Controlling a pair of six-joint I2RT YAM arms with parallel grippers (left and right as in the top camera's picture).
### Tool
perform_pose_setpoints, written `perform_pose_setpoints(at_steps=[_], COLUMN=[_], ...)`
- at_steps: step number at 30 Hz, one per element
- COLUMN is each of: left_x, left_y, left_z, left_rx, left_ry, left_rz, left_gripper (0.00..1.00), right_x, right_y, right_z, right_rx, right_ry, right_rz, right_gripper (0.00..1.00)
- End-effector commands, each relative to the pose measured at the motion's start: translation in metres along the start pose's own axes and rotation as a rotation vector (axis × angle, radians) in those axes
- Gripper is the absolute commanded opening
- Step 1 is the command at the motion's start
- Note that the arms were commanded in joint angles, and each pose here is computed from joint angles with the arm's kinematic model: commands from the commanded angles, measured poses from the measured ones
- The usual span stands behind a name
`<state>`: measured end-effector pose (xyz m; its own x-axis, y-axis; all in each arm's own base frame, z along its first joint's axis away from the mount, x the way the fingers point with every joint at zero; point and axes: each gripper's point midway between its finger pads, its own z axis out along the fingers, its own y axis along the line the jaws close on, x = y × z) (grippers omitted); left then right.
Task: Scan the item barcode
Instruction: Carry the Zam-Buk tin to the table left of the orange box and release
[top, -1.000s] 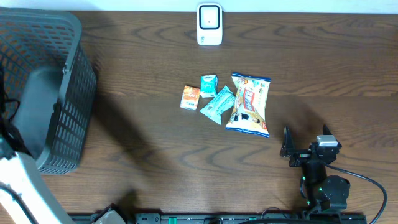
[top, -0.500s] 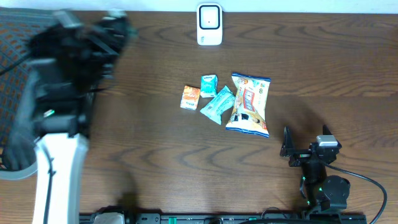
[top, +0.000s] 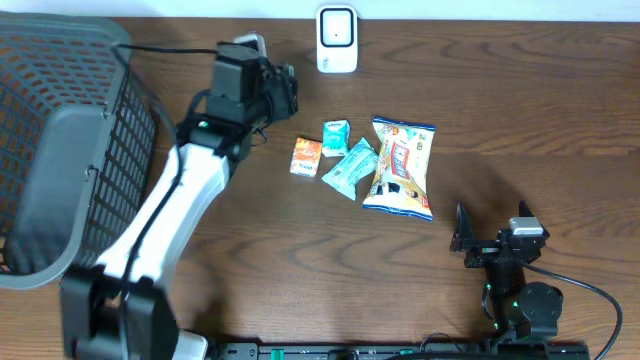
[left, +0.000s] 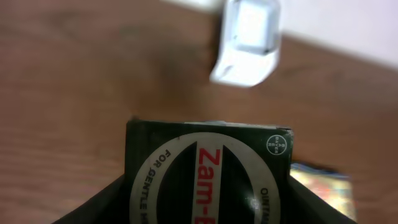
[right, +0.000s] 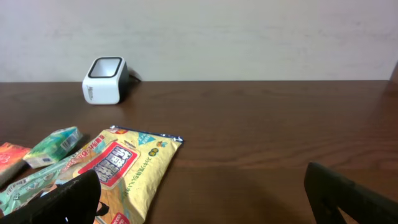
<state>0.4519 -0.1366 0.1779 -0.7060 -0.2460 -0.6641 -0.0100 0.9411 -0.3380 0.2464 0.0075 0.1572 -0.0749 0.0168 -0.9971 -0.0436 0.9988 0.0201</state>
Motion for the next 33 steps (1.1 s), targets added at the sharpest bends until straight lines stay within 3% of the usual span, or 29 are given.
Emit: perform_pose_setpoints(at_steps=[1,6,10,14,18,20,21,27,33], left_x=[0.021,0.058,0.079,0.088,0.090,0.092,0.092,0.065,0.003], left_y=[0.026,0.044,0.055,0.060,0.061,0.062,0.062,0.049,0.017], left_z=[0.026,0.061,0.078,0.084,0.083,0.082,0.082,0.062,-0.009], left_rx=[-0.113,-0.163,-0.189,-0.201,-0.205,-0.208,-0.208,-0.176,-0.090], left_ry=[0.058,0.172,0.232,0.258,0.269,0.275,0.276,0.202,0.006], left_rz=[0.067,0.068,0.068,0.069,0.069,0.069,0.069,0.068,0.066], left_gripper=[0.55,0.56,0.63,0.72,0.74,0.84,0.84,0.84,0.87], right_x=[0.001,0.001,0.001,0.001,0.001,0.001,0.001,0.001,0.001], right_y=[0.002,0.002,0.002,0.002,0.002,0.002,0.002,0.002,0.002], right_z=[0.000,0.000,0.000,0.000,0.000,0.000,0.000,0.000,0.000], right_rx=[-0.007,-0.007,-0.007,-0.007,-0.007,-0.007,-0.007,-0.007,-0.007], right_ry=[0.001,0.001,0.000,0.001,0.001,0.001,0.001,0.001,0.000], right_rz=[-0.004,-0.004,-0.004,-0.004,-0.004,-0.004,-0.004,-0.004,-0.004], right_gripper=[0.99,0.99,0.99,0.99,0.99,0.99,0.99,0.99,0.99])
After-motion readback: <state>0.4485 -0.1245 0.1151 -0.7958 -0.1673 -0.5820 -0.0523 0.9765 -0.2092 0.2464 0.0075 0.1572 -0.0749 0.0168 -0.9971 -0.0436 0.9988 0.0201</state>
